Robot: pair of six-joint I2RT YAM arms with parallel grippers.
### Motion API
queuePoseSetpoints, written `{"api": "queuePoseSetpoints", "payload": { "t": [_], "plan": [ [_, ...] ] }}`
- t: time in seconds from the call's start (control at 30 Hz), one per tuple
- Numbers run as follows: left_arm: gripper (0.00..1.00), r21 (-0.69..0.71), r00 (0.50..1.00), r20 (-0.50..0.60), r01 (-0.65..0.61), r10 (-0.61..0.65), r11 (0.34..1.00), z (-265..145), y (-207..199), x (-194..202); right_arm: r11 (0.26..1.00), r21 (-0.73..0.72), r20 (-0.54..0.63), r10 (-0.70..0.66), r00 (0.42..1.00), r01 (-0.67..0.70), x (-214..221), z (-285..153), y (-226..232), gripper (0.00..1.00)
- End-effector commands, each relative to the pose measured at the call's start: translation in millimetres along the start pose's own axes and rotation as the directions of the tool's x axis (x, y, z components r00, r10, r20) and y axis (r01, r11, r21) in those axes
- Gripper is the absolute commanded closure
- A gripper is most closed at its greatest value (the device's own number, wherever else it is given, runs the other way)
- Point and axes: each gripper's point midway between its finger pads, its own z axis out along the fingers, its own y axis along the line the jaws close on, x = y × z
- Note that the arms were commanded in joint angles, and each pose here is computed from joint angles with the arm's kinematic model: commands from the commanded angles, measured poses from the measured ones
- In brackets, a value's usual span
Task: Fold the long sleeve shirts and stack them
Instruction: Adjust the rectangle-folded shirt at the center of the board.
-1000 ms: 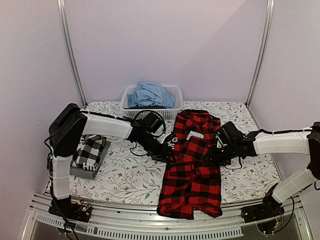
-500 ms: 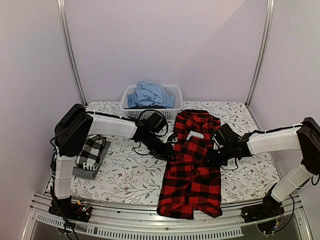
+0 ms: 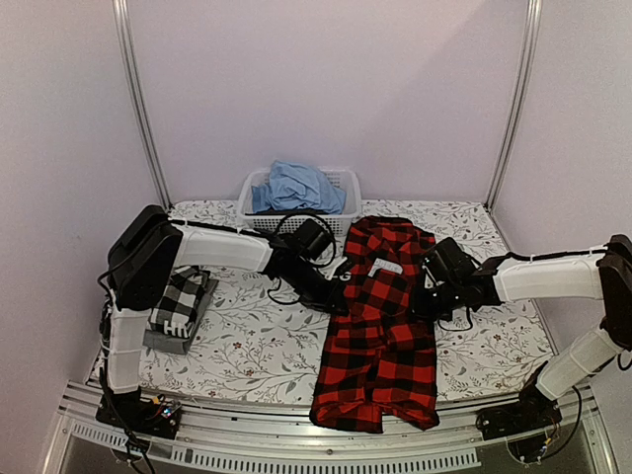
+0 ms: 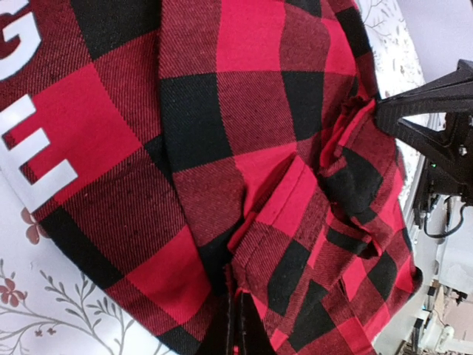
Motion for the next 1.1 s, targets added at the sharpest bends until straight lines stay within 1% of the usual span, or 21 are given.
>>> {"api": "queuePoseSetpoints", "payload": {
  "t": [0.0,0.07,0.13,0.17,0.23,0.27,0.4,0.47,0.53,0.67,0.73,0.83,1.07],
  "plan": [
    [1.0,0.004,0.998,0.055,-0.045,0.045,0.999,-16.3,-16.6,-13.1,1.0,0.021,0.046,-0.006,0.999,0.005,-11.9,-7.5,2.1,1.0],
    [1.0,0.014,0.997,0.055,-0.051,0.05,0.999,-16.7,-18.3,-13.3,1.0,0.028,0.036,-0.008,0.999,0.007,-10.3,-5.4,0.8,0.99],
    [1.0,0.027,0.997,0.057,-0.061,0.06,0.998,-17.6,-21.9,-13.3,0.999,0.042,0.023,-0.017,1.0,0.016,-8.8,-3.2,-0.2,0.95],
    [1.0,0.031,0.996,0.063,-0.067,0.065,0.997,-18.8,-24.0,-13.9,0.999,0.047,0.019,-0.021,1.0,0.02,-7.7,-1.9,-0.3,0.88],
    [1.0,0.033,0.996,0.067,-0.069,0.067,0.997,-19.9,-25.0,-14.1,0.999,0.047,0.012,-0.026,1.0,0.026,-6.3,-0.1,0.5,0.71],
    [1.0,0.031,0.996,0.065,-0.068,0.066,0.997,-19.6,-24.5,-13.6,0.998,0.047,0.009,-0.029,1.0,0.028,-5.6,0.8,1.0,0.67],
    [1.0,0.038,0.996,0.063,-0.069,0.067,0.997,-18.8,-26.0,-12.9,0.998,0.056,-0.008,-0.039,0.999,0.04,-2.0,8.1,2.0,0.65],
    [1.0,0.038,0.996,0.065,-0.069,0.067,0.997,-18.8,-26.1,-13.5,0.997,0.059,-0.02,-0.044,0.999,0.045,0.9,13.1,2.8,0.66],
    [1.0,0.04,0.995,0.067,-0.072,0.069,0.997,-18.9,-27.0,-14.6,0.997,0.067,-0.032,-0.044,0.998,0.046,3.9,17.6,2.3,0.71],
    [1.0,0.051,0.995,0.069,-0.082,0.078,0.995,-21.0,-31.7,-14.5,0.994,0.095,-0.02,-0.042,0.999,0.044,2.5,15.8,0.9,0.92],
    [1.0,0.06,0.992,0.082,-0.105,0.1,0.993,-25.0,-38.2,-15.8,0.993,0.108,-0.001,-0.043,0.999,0.042,-1.0,9.6,1.5,0.99],
    [1.0,0.064,0.983,0.118,-0.146,0.138,0.987,-33.1,-46.8,-22.0,0.99,0.133,0.054,-0.042,0.998,0.035,-10.2,-4.2,2.5,1.0],
    [1.0,0.062,0.953,0.219,-0.23,0.212,0.971,-52.4,-64.3,-46.4,0.99,0.138,0.2,-0.013,0.98,-0.015,-35.4,-33.7,6.1,1.0]
  ]
}}
